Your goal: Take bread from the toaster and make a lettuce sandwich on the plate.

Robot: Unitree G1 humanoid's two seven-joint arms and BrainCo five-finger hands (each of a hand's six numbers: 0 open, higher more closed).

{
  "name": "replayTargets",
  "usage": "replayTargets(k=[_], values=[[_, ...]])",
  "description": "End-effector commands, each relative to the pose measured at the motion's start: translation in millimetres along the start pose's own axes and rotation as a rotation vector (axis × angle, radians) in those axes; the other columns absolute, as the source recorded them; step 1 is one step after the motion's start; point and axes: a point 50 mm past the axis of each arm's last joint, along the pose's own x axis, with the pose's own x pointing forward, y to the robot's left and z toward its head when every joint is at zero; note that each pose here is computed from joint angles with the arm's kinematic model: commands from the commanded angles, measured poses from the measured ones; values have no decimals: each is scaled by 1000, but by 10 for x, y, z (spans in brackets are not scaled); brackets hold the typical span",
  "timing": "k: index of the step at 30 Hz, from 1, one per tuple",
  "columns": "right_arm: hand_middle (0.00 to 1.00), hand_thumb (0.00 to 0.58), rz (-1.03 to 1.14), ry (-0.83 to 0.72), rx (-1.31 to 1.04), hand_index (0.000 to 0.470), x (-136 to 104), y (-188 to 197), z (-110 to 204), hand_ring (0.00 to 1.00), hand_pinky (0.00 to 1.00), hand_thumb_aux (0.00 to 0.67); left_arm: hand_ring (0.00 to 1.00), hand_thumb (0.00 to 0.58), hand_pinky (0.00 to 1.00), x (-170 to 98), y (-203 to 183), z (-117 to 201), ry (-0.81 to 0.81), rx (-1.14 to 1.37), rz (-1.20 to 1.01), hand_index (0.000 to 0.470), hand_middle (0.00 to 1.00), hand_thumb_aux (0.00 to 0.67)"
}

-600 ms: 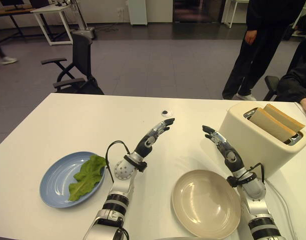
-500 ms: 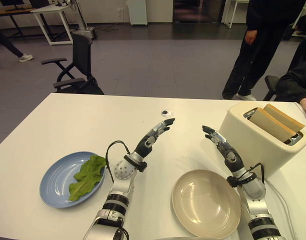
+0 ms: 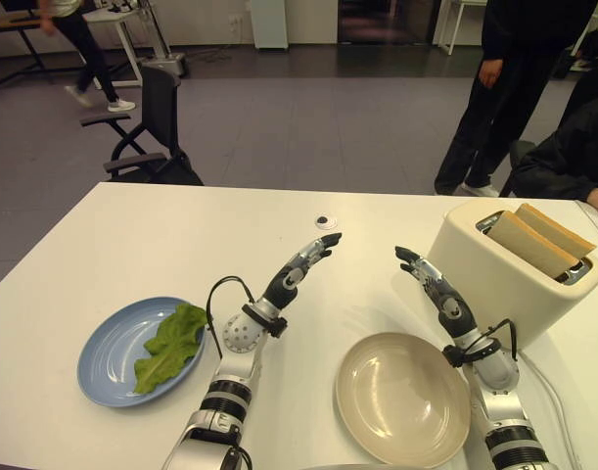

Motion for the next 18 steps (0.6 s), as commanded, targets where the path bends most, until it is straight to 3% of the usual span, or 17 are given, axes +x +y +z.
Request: replayTargets(k=[1,6,10,13,18], values=[[0,0,24,-4,-53,0,24,-8,15,0,0,0,0,0,0,-31,6,-24,16,8,-13,0,0,0],[0,0,49,-247,-144,0,-142,-187,598,0,0,0,0,0,0,-21,-38,-31,15,3,-31,0,0,0],[0,0,-211,-395,-265,0,-423,-785,1205,0,0,0,0,0,0,-23,-63,-49,21,-1,-36,0,0,0],[0,0,-434,-195,-496,0,-619,-1240,1246,0,0,0,0,0,0,-11,-93,-58,24,-6,-44,0,0,0],[0,0,-571,146,-674,0,-824,-1672,1096,0,0,0,0,0,0,20,-123,-61,22,-11,-58,0,0,0]])
